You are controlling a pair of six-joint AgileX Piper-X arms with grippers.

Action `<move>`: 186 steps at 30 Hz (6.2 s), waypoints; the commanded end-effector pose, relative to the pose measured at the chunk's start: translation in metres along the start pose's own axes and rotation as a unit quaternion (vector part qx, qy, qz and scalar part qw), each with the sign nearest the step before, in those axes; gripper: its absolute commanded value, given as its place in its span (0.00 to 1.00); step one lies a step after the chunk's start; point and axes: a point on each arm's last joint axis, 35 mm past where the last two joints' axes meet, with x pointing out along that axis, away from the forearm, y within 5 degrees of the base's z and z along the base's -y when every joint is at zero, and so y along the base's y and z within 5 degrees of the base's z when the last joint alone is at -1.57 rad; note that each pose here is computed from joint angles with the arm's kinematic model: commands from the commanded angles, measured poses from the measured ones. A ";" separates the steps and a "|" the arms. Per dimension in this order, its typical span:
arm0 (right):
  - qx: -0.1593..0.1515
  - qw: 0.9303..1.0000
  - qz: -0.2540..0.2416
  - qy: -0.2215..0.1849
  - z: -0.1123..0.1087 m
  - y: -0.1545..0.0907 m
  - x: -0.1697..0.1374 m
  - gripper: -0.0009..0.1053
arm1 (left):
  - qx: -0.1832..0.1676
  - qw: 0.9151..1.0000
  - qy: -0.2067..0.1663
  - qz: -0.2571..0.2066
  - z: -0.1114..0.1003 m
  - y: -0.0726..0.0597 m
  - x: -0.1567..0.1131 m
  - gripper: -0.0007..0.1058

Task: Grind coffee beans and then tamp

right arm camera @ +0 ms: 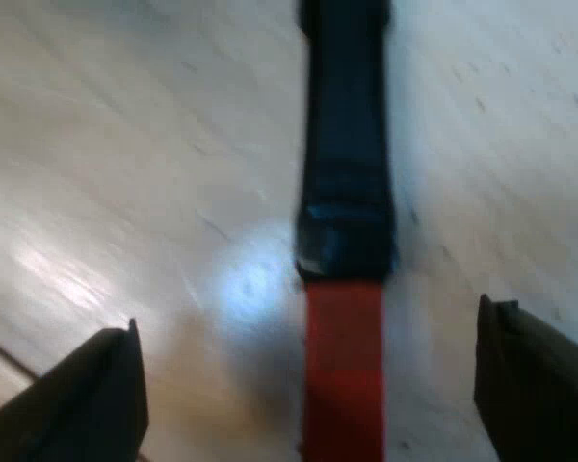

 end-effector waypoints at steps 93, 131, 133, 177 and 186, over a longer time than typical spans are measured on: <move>0.043 0.951 -0.106 -0.287 -0.032 0.017 0.006 0.68 | -0.105 0.993 0.060 0.016 0.049 0.031 -0.017 0.01; 0.032 0.948 -0.103 -0.300 -0.036 0.016 0.007 0.68 | 0.017 0.984 0.172 0.042 0.078 -0.011 0.081 0.01; 0.032 0.948 -0.103 -0.300 -0.036 0.016 0.007 0.68 | 0.016 0.983 0.175 0.042 0.077 -0.010 0.085 0.01; 0.026 0.946 -0.020 -0.322 0.019 -0.008 -0.001 0.68 | -0.067 0.972 0.166 0.153 0.056 0.050 0.028 0.01; -0.003 0.955 0.011 -0.297 0.026 -0.042 0.018 0.68 | -0.114 0.969 0.145 0.164 0.052 0.076 0.021 0.01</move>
